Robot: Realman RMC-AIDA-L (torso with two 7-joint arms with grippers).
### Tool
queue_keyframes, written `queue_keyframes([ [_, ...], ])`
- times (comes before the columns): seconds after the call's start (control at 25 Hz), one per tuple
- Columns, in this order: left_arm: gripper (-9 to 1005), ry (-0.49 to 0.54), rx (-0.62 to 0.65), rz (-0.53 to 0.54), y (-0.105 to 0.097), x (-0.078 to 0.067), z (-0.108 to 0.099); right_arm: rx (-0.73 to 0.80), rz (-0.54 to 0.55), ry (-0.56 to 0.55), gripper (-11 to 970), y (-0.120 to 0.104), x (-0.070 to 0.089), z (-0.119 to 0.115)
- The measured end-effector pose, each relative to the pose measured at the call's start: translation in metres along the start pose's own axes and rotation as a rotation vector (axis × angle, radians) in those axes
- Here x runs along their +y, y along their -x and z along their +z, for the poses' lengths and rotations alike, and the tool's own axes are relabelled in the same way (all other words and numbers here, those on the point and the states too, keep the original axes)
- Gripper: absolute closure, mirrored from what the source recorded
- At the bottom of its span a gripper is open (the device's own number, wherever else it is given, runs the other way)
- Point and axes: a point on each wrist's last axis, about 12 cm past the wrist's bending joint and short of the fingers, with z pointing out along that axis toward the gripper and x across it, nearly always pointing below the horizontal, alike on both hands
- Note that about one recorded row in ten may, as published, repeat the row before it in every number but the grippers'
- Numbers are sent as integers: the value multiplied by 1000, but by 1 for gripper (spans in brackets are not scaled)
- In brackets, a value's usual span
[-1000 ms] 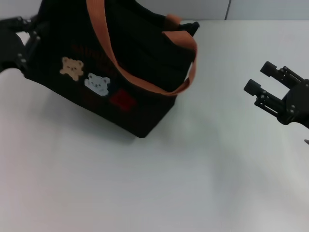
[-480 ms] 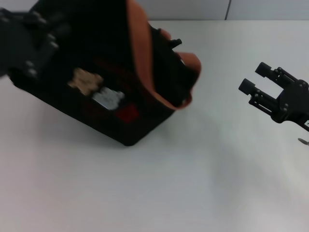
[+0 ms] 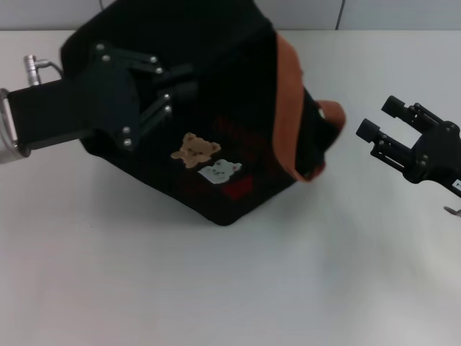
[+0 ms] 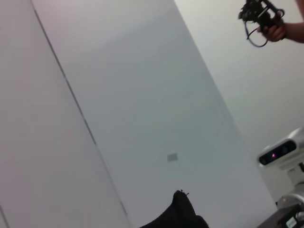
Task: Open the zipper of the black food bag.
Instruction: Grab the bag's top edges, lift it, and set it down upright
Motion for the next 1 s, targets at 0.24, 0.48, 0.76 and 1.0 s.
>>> queue_keyframes([
  [0.24, 905, -67, -13, 11, 3, 8, 21, 26, 13, -34, 232, -6, -1, -4],
  [0.48, 905, -130, 17, 5, -1, 7, 42, -26, 31, -145, 232, -7, -6, -23],
  [0.76, 906, -163, -7, -5, -3, 2, 61, 37, -5, -268, 232, -23, -12, -22],
  [1.0, 907, -178, -36, -9, -1, -1, 67, 63, -43, -215, 232, -34, 2, 3],
])
